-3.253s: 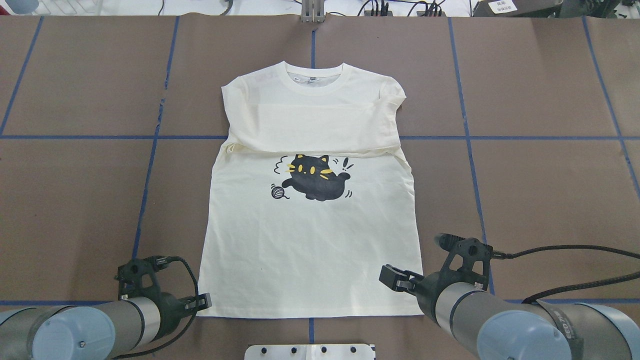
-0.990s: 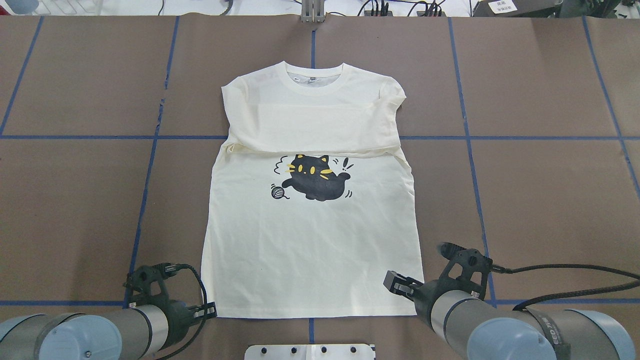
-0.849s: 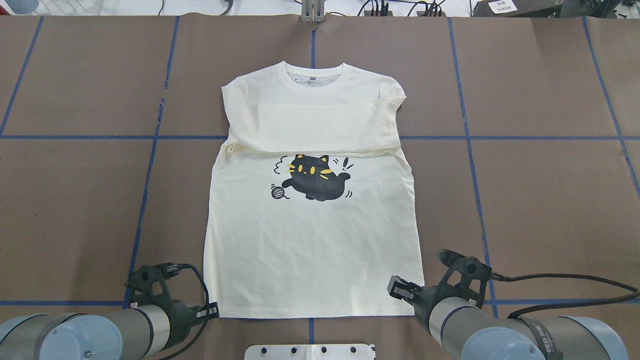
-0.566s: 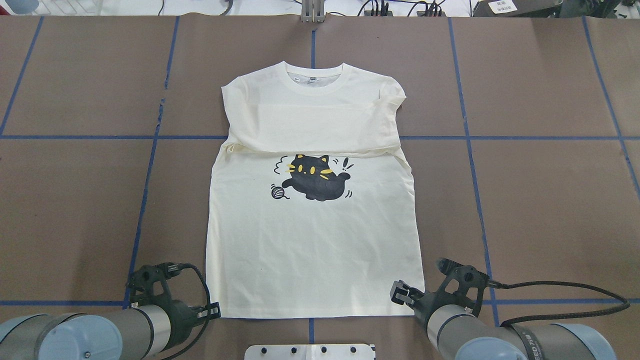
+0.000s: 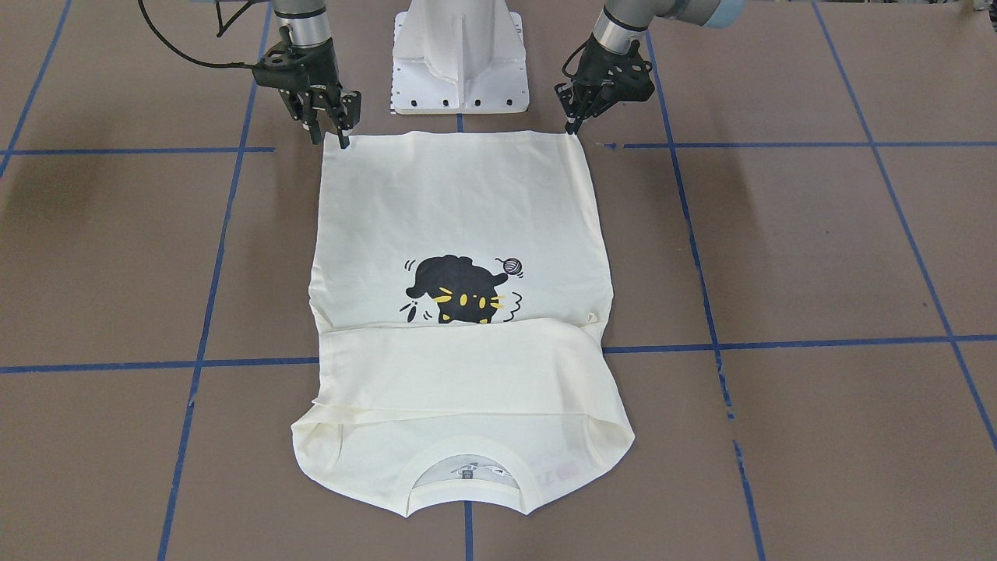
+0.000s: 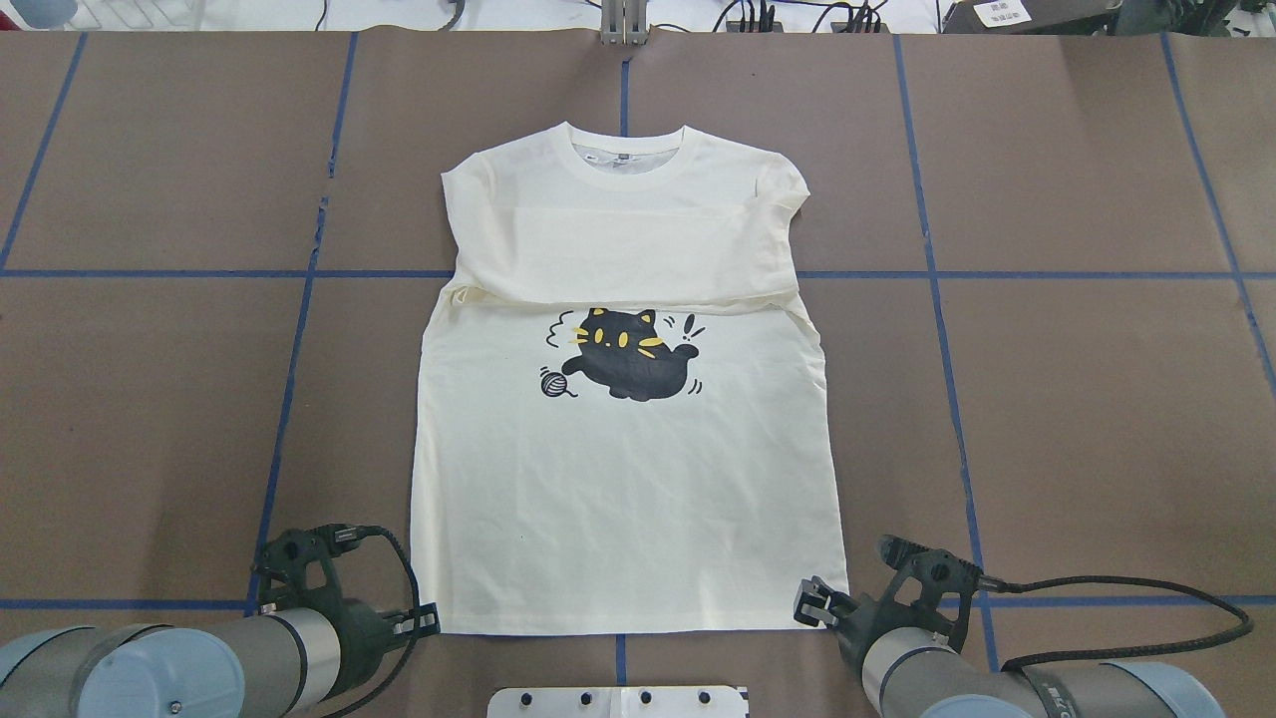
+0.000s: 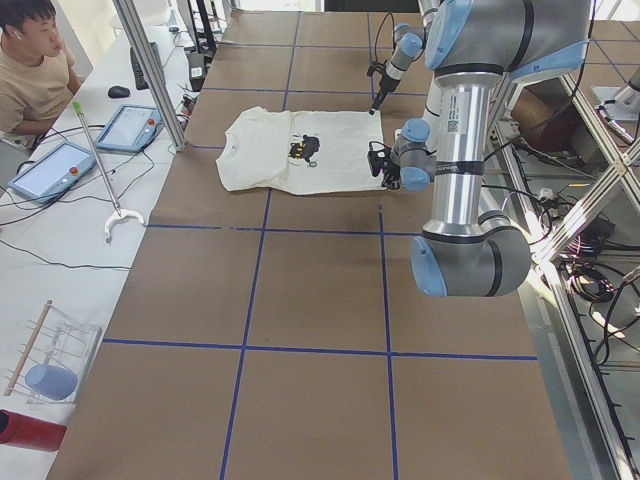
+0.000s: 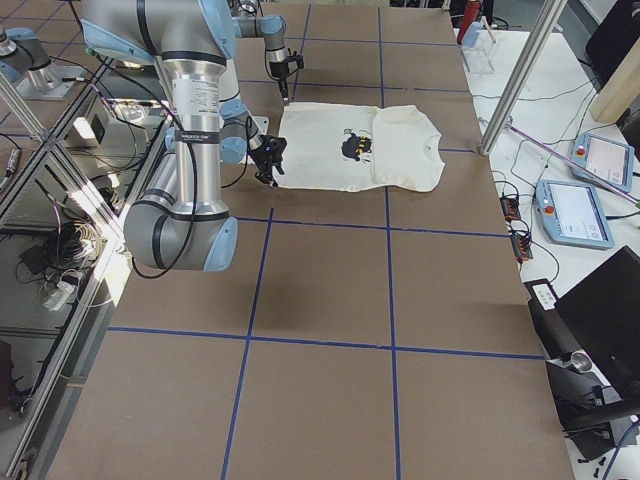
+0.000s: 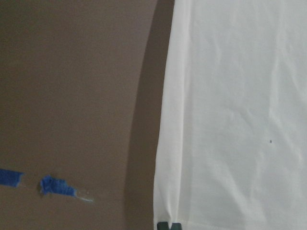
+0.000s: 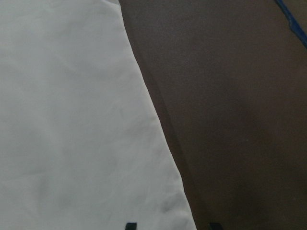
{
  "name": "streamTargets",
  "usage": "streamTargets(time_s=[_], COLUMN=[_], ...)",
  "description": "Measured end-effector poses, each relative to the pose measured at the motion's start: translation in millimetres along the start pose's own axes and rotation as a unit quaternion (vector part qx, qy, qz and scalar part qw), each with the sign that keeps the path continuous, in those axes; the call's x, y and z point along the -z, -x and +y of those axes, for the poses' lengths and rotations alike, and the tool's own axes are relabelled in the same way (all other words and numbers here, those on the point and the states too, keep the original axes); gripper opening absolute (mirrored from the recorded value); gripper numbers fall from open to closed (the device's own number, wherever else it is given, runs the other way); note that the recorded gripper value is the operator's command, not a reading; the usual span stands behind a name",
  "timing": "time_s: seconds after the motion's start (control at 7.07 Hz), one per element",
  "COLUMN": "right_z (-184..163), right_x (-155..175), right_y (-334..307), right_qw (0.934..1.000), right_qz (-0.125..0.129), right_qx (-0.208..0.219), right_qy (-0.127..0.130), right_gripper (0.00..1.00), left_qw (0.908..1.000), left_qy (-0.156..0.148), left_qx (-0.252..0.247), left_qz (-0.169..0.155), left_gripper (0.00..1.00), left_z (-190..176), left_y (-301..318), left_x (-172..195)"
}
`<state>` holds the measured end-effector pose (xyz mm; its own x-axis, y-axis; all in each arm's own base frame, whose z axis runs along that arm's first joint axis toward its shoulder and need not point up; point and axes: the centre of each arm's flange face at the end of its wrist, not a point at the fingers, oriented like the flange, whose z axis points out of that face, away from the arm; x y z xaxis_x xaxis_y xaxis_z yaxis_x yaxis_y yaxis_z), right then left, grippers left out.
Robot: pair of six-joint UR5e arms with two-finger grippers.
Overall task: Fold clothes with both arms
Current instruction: 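Pinch the hem corners nearest the robot with both grippers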
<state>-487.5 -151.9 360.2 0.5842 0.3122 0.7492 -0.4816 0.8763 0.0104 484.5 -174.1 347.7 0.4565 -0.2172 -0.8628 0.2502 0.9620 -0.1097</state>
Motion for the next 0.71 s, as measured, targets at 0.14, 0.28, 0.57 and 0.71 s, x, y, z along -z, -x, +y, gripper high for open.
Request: streamTargets(time_s=[0.14,0.28,0.57,0.71], right_z=[3.4,5.5,8.8,11.1], right_x=[0.1,0.3,0.7,1.1], right_y=[-1.4,-1.9,-2.6,-2.9], right_qw=[1.0,1.0,1.0,1.0], right_qz=[0.0,0.0,0.0,0.0], right_qx=[0.003,0.005,0.007,0.009], right_qy=[0.0,0.001,0.002,0.004], right_gripper=[0.45,0.4,0.4,0.4], left_qw=[1.0,1.0,1.0,1.0], left_qy=[0.0,0.001,0.001,0.001], left_qx=[0.0,0.0,0.0,0.0], left_qz=[0.0,0.0,-0.001,0.0], left_gripper=[0.0,0.0,0.0,0.0], left_z=[0.0,0.0,0.0,0.1], left_y=[0.5,0.7,0.9,0.5], left_x=[-0.2,-0.2,-0.3,-0.2])
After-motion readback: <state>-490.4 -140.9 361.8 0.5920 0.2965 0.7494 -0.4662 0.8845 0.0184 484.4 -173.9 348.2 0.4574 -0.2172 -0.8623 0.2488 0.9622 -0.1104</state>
